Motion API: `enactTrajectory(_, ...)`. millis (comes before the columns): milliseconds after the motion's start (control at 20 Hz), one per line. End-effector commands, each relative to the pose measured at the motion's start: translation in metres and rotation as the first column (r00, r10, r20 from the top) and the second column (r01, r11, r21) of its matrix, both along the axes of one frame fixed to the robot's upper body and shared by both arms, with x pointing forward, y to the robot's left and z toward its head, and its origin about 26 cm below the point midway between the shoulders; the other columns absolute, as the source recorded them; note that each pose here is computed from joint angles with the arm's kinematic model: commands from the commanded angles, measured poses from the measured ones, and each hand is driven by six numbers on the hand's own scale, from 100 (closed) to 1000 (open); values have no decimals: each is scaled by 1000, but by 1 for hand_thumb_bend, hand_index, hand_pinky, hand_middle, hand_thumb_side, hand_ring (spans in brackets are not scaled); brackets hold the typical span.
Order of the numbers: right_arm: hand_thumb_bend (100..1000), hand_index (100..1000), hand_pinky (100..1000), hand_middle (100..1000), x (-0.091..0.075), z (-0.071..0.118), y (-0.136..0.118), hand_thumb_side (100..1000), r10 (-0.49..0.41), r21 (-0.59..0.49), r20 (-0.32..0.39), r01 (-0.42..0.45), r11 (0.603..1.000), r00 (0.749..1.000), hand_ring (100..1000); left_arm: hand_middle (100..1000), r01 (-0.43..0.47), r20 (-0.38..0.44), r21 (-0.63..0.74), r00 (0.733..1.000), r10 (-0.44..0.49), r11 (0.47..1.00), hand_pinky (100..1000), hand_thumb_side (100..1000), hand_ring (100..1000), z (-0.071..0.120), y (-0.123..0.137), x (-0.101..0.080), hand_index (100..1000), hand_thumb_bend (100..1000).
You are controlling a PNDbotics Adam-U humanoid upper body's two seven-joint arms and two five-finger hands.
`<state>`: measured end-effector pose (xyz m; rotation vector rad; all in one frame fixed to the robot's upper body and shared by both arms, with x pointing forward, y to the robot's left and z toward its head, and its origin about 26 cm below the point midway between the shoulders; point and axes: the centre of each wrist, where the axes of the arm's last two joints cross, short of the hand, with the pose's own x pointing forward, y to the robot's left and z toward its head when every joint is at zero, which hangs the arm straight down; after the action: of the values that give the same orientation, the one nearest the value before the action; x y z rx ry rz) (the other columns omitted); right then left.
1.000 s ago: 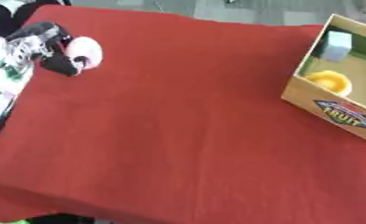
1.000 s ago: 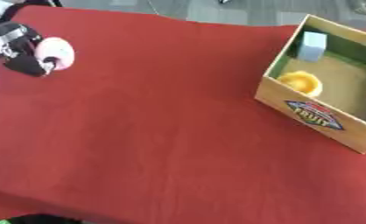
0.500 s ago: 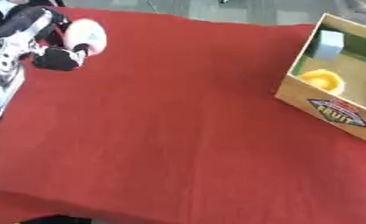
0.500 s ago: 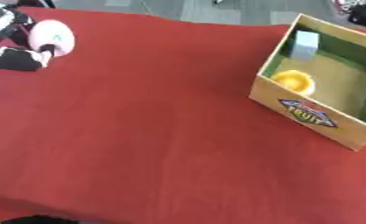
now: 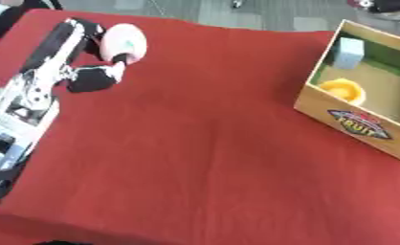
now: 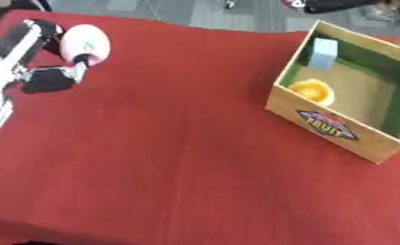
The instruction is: Pick up the objects with one hand, pass them to the other hand, and then place them into the box on the other side of the table.
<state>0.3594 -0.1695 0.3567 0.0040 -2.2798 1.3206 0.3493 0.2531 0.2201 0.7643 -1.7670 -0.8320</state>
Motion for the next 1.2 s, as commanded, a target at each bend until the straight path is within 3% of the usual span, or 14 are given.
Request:
enactTrajectory(50,276,808,891,694,-3,6,19,135,52,-55,37,-50,997,998,958,519,44,32,-20,999,-43,999,707,171,503,-5,-6,3,435,100)
enactTrajectory(400,359,812,881,706,1,-1,75,166,150,-207,66,-134,969,986,948,515,98,48,-36,994,-96,995,702,184,498,-32,-23,7,432,100)
enactTrajectory(450,365,814,880,708,2,-3,82,166,162,-225,70,-142,964,984,949,514,104,50,-41,994,-102,994,702,141,497,-35,-25,7,431,100)
enactTrajectory(500,369,814,879,707,3,-5,89,167,174,-242,73,-152,958,982,949,514,110,50,-49,993,-108,993,701,192,497,-37,-27,8,431,100)
enactTrajectory(650,373,814,878,708,6,-13,106,165,191,-276,71,-165,947,979,949,512,121,59,-73,991,-117,990,701,197,495,-43,-32,10,429,100)
enactTrajectory(1050,422,816,866,704,19,-34,124,145,178,-351,68,-143,925,982,944,510,120,84,-93,990,-112,988,698,201,493,-49,-35,14,427,100)
enactTrajectory(1200,424,808,853,684,22,-40,128,176,164,-381,67,-126,916,984,927,510,114,91,-91,990,-106,989,697,200,494,-51,-34,14,426,100)
